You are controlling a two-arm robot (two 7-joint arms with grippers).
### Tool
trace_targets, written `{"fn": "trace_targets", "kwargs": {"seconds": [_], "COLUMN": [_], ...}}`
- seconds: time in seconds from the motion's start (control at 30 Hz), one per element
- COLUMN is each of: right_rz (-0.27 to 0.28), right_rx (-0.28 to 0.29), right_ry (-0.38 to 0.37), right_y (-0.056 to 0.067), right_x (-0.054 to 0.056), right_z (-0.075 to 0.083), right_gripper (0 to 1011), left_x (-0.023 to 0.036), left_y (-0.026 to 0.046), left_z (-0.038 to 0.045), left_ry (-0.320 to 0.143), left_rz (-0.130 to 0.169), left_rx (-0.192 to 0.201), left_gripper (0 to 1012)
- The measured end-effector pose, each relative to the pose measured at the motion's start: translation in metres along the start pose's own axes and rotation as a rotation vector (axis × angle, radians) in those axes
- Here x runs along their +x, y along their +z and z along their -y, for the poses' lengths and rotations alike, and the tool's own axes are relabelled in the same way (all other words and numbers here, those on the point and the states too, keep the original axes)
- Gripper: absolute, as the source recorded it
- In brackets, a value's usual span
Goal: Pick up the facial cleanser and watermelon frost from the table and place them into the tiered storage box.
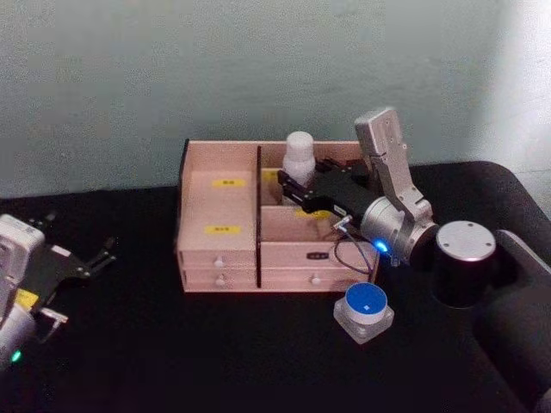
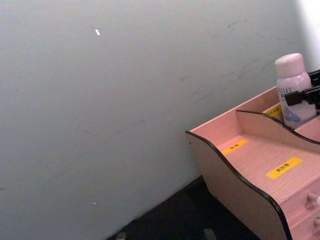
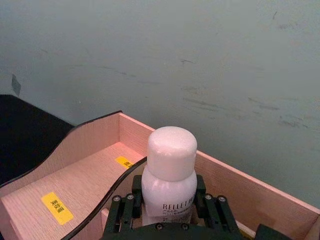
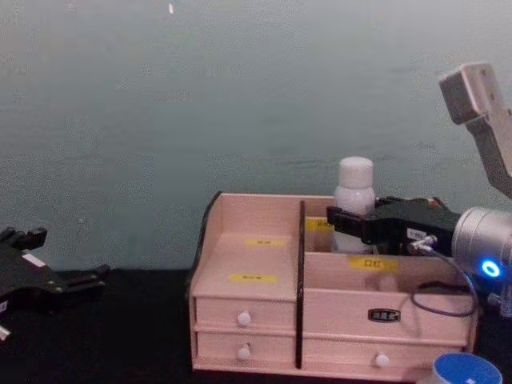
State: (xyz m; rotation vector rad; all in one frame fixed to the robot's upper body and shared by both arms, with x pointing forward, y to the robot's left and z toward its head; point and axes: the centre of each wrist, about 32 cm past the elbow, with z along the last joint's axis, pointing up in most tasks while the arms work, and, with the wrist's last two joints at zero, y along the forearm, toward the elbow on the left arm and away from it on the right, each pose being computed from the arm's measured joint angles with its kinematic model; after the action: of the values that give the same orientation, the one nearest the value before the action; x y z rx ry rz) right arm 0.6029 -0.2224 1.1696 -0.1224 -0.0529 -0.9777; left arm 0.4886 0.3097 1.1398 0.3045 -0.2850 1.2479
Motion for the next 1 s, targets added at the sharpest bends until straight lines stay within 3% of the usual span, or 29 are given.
{"fn": "trace_targets", "kwargs": {"seconds": [0.17, 0.43, 0.63, 1.0], "right_rz": [0.001, 0.001, 0.001, 0.041], "right_rx": [0.000, 0.001, 0.001, 0.056], "right_ry": [-0.001, -0.001, -0.001, 0.002], "right_y": [0.000, 0.000, 0.000, 0.008], "right_x": [0.000, 0.000, 0.000, -0.005], "right_z": [0.000, 0.000, 0.000, 0.014], "right_gripper": [614, 868, 1003, 1000], "left_x": [0.0000, 0.0000, 0.0000, 0.0000], "left_y": [0.0000, 0.0000, 0.0000, 0.0000], "left_z": [0.0000, 0.0000, 0.0000, 0.0000], "left_ry": [0.000, 0.000, 0.000, 0.000], "left_rz": [0.000, 0.000, 0.000, 0.000], "left_rx": [0.000, 0.000, 0.000, 0.000], "left_gripper": [1001, 1001, 1001, 1001]}}
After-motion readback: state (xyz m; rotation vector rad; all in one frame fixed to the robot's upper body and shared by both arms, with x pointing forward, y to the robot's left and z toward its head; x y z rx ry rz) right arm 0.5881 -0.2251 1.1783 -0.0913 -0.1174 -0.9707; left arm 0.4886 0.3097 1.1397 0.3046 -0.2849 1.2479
